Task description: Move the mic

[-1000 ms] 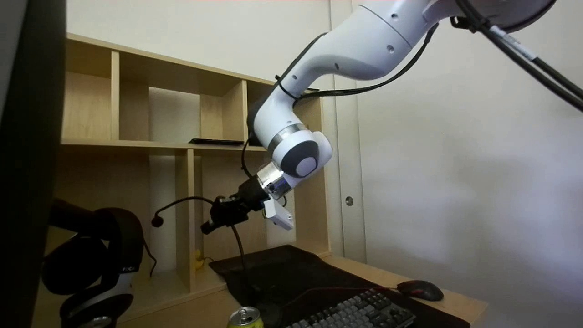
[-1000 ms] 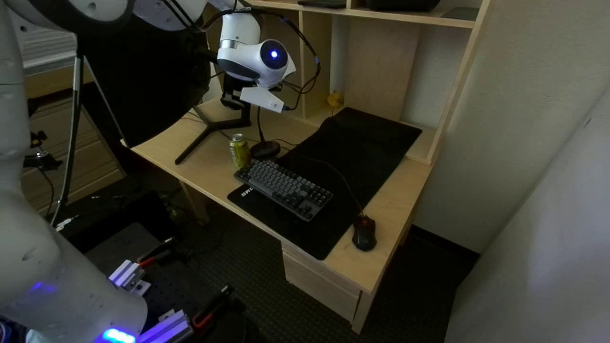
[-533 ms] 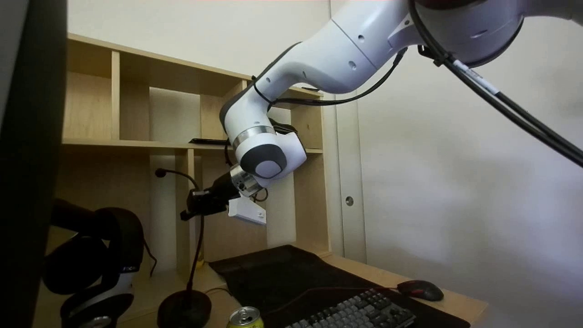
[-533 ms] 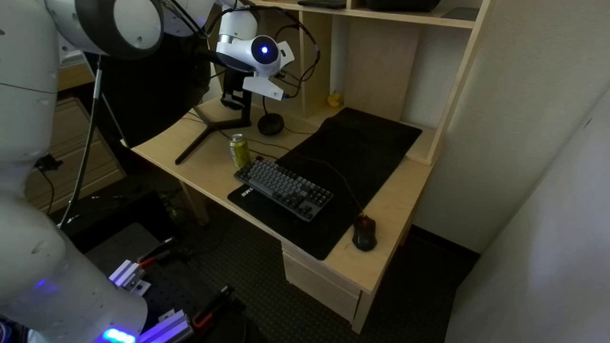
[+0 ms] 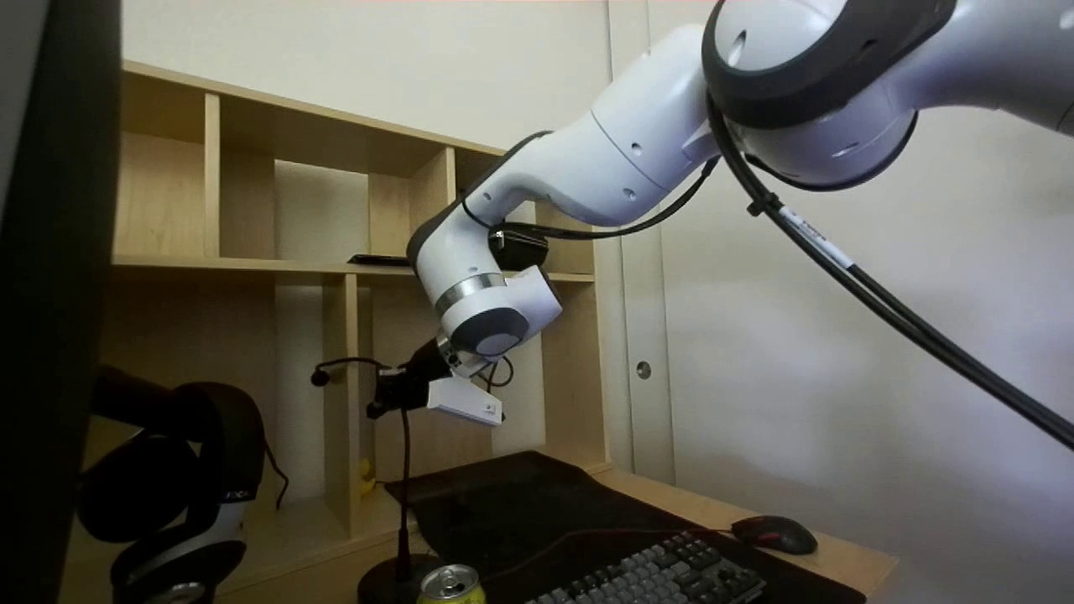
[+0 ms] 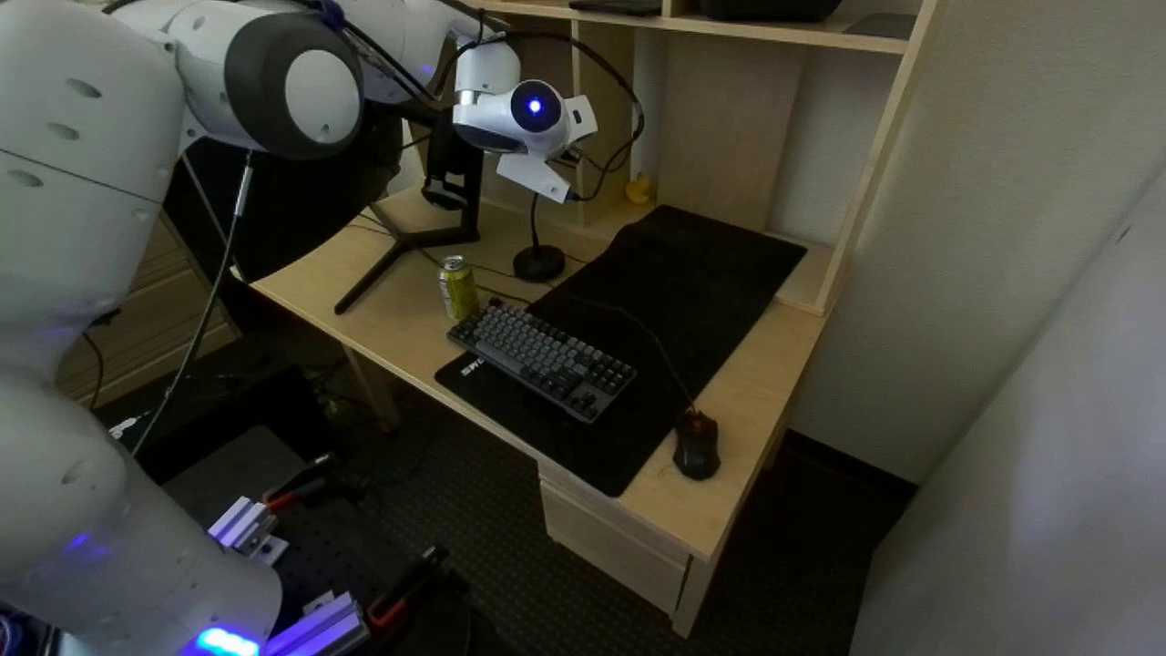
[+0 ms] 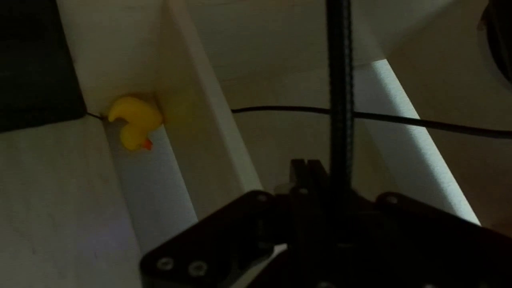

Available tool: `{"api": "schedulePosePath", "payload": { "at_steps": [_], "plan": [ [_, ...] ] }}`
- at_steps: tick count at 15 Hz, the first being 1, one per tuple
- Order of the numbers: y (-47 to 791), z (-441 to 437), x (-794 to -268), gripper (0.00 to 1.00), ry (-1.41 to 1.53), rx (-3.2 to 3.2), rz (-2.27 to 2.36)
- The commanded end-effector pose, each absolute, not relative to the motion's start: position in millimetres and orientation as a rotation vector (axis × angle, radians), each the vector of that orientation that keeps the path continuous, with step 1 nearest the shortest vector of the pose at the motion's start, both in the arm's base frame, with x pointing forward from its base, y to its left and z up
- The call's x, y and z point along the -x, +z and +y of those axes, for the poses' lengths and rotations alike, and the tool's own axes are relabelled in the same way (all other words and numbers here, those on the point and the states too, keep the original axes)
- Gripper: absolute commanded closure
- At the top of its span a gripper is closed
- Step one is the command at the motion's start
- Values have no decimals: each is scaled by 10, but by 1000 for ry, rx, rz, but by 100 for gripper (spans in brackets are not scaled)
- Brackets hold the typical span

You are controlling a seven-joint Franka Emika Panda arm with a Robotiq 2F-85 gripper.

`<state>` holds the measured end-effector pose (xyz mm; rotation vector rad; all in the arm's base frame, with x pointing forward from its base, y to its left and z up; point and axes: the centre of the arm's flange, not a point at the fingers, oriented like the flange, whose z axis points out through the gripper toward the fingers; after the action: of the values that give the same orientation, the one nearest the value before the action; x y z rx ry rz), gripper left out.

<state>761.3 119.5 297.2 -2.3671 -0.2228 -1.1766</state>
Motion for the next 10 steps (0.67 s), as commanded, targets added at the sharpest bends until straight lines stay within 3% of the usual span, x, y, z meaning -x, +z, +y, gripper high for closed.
{"api": "schedulePosePath", "payload": {
  "at_steps": [1,10],
  "plan": [
    [3086,1153,-7936,99,-1158,2324,-91],
    [3405,1322,-7944,99,-1186,2225,-78]
  ]
}}
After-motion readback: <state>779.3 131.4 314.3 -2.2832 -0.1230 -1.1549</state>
